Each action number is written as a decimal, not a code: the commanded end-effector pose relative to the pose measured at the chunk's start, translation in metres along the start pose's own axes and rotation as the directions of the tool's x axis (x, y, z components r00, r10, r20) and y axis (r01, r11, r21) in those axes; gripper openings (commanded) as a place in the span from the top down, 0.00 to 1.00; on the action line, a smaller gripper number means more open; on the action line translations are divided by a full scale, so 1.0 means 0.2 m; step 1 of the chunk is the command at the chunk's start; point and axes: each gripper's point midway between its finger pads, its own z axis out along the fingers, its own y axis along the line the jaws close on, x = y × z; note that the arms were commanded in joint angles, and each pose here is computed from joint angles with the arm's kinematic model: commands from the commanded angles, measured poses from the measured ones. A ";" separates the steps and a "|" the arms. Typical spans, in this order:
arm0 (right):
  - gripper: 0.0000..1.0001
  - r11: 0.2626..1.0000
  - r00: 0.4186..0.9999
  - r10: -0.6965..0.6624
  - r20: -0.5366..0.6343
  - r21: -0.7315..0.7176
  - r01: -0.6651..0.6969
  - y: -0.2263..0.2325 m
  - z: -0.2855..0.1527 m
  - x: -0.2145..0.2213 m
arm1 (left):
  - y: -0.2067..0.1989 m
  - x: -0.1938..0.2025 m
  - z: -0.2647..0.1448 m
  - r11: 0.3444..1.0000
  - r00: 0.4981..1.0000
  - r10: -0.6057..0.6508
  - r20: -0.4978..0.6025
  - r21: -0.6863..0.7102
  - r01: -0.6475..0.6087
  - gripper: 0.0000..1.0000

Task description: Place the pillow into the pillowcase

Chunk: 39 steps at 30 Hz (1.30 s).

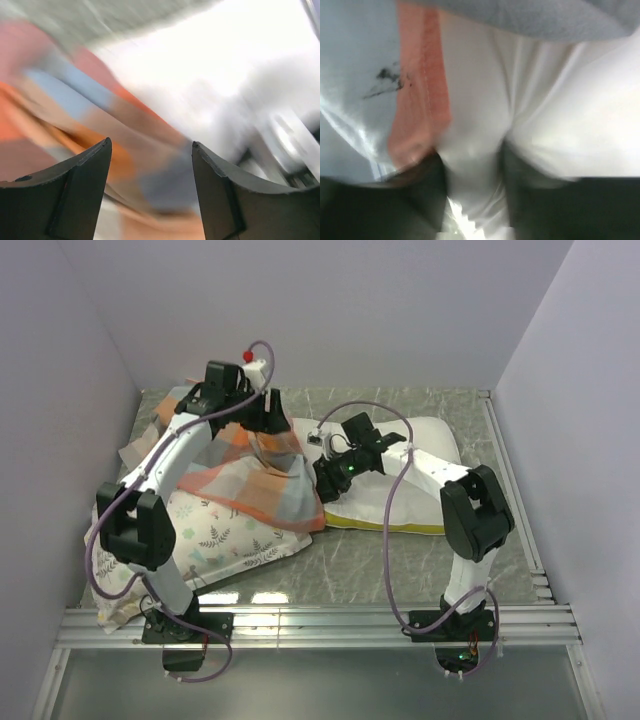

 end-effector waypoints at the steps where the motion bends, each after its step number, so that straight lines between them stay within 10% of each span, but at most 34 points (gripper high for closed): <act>1: 0.41 0.995 0.997 -0.070 0.016 0.074 0.069 0.06 -0.11 -0.07 | 0.22 -0.30 0.05 0.972 0.987 0.047 0.152 -0.235 -0.010 0.29; 14: 0.26 0.820 0.994 -0.031 0.106 0.571 -0.035 -0.47 -0.71 -0.44 | 0.46 -0.40 0.50 0.939 0.989 0.121 0.085 -0.332 -0.087 0.30; 29: 0.16 0.671 0.978 -0.028 0.206 0.729 -0.134 -1.18 -0.61 -0.70 | 0.45 -0.47 0.65 0.956 0.975 0.121 0.189 -0.287 -0.063 0.27; 37: 0.05 0.797 0.977 -0.007 0.213 0.592 -0.123 -1.20 -0.34 -0.66 | 0.52 -0.38 0.73 0.959 0.982 0.058 0.177 -0.282 -0.006 0.25; 39: 0.24 0.870 0.986 0.033 0.166 0.481 -0.110 -1.10 -0.25 -0.60 | 0.53 -0.34 0.75 0.960 0.988 0.034 0.149 -0.281 0.010 0.25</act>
